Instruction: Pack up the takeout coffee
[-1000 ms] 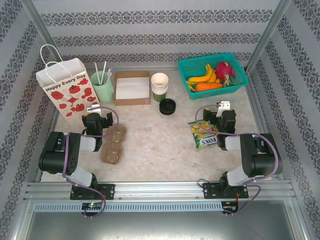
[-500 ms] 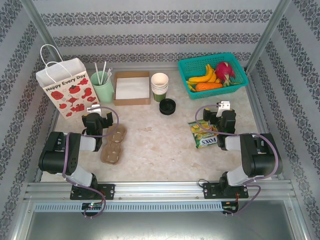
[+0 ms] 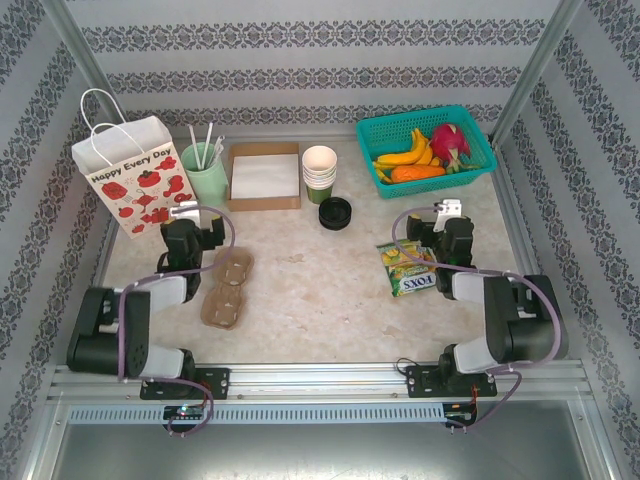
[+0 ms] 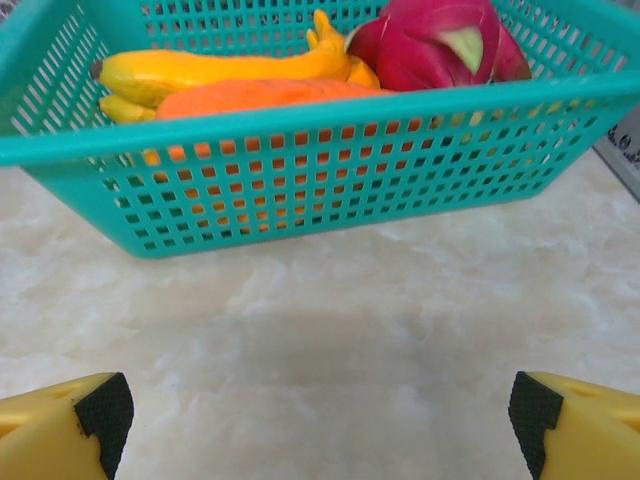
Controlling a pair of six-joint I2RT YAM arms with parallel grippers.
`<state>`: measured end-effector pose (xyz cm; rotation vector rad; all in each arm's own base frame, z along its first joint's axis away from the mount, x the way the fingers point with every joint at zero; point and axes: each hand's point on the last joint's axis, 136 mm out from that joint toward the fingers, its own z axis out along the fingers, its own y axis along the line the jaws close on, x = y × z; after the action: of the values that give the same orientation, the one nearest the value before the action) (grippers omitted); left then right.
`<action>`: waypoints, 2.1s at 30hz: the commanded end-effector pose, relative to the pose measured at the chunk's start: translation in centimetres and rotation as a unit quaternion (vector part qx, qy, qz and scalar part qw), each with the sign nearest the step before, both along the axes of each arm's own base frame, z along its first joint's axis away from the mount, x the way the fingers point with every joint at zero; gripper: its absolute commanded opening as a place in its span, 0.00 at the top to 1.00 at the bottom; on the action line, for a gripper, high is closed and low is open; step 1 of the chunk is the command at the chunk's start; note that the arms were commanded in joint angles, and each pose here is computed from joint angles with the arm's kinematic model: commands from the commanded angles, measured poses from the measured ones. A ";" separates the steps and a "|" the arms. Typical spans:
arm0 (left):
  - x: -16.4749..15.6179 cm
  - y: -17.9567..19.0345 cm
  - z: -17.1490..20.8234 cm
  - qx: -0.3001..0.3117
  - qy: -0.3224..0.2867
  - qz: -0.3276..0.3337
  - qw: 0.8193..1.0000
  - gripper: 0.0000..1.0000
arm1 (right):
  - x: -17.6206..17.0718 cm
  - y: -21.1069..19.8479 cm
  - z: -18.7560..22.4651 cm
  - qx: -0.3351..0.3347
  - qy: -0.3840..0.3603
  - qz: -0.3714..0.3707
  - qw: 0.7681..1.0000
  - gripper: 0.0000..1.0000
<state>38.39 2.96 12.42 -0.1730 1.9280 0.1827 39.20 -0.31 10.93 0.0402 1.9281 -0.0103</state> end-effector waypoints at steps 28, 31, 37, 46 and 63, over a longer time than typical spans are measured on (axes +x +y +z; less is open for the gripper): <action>-2.9 -13.4 7.7 -0.344 0.168 -0.026 0.923 0.01 | 3.8 19.4 15.3 0.125 0.203 0.096 0.966 0.02; -2.7 -15.3 7.2 -0.362 0.186 -0.056 0.912 0.01 | 5.7 20.7 15.1 0.130 0.209 0.090 0.965 0.02; -3.6 -16.7 4.2 -0.322 0.251 -0.081 0.909 0.01 | 8.8 23.6 14.4 0.071 0.215 0.112 0.968 0.02; -2.3 -16.6 3.3 -0.329 0.226 -0.068 0.915 0.01 | 11.9 23.7 10.9 0.089 0.281 0.073 0.953 0.23; -0.9 -16.7 2.2 -0.288 0.260 -0.066 0.919 0.01 | 13.0 24.3 8.1 0.093 0.323 0.089 0.938 0.62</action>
<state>37.25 -13.52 14.13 -0.4539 2.4644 -0.5101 52.21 23.78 19.68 0.0068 2.5551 0.3238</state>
